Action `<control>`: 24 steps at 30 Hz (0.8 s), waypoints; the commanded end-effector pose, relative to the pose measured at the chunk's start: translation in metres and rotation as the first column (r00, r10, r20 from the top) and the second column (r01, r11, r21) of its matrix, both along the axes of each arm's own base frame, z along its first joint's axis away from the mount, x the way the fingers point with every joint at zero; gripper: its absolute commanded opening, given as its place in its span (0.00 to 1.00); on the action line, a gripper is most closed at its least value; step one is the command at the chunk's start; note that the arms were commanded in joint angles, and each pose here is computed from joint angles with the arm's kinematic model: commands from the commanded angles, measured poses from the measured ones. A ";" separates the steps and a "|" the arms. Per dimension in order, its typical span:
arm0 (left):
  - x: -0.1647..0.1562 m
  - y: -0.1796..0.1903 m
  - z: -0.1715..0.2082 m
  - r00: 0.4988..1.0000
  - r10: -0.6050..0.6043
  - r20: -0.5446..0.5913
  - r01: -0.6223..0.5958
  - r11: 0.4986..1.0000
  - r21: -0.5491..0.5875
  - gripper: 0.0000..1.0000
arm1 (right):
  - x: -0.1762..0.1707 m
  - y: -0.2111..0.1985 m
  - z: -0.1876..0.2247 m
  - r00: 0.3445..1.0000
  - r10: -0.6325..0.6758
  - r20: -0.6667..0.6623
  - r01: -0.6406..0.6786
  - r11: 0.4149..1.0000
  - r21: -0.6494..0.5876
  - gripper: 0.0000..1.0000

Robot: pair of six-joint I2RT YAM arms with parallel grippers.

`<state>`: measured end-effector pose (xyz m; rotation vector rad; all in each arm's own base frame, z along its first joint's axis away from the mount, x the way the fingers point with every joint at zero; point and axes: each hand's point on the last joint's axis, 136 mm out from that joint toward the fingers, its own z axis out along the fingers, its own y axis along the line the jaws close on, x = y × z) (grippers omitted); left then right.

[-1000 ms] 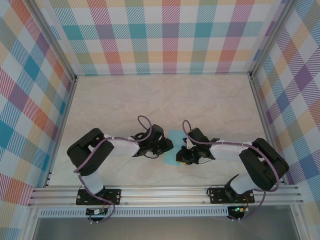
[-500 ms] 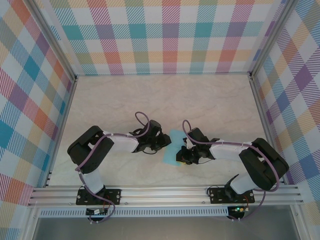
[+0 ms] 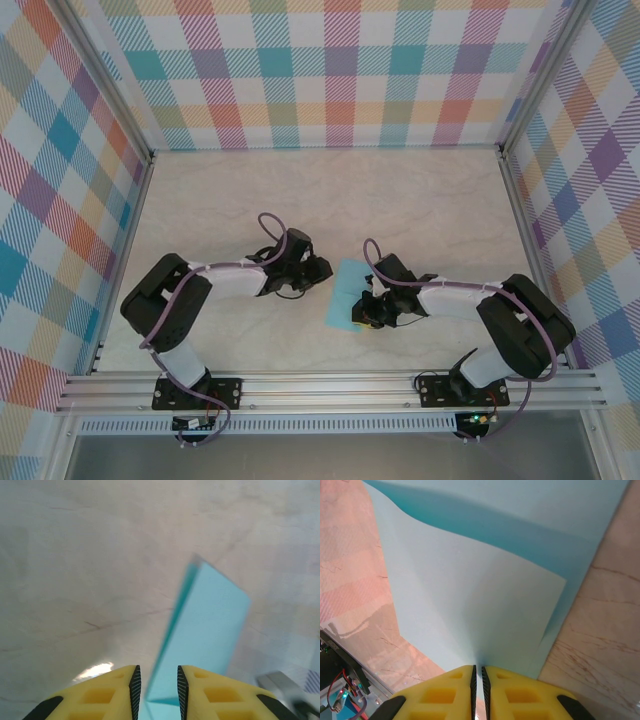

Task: Fold a paper plane with a square sheet of paper (pick it up from the middle)
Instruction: Fold the triangle a second time at the center of the table.

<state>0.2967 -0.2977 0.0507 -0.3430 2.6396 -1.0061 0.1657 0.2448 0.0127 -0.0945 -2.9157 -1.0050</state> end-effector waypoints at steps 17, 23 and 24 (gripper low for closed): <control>-0.047 -0.050 -0.022 0.974 -0.212 -0.081 0.202 0.972 -0.121 0.20 | -0.009 -0.016 -0.013 0.999 -0.006 -0.040 0.002 0.995 -0.099 0.16; -0.049 -0.034 -0.047 0.977 -0.180 -0.118 0.179 0.984 -0.027 0.19 | -0.002 -0.005 0.010 1.000 0.009 -0.003 -0.009 0.999 -0.045 0.17; -0.049 -0.032 -0.049 0.976 -0.180 -0.120 0.179 0.984 -0.013 0.19 | -0.001 -0.003 0.016 1.000 0.011 0.007 -0.011 0.999 -0.031 0.17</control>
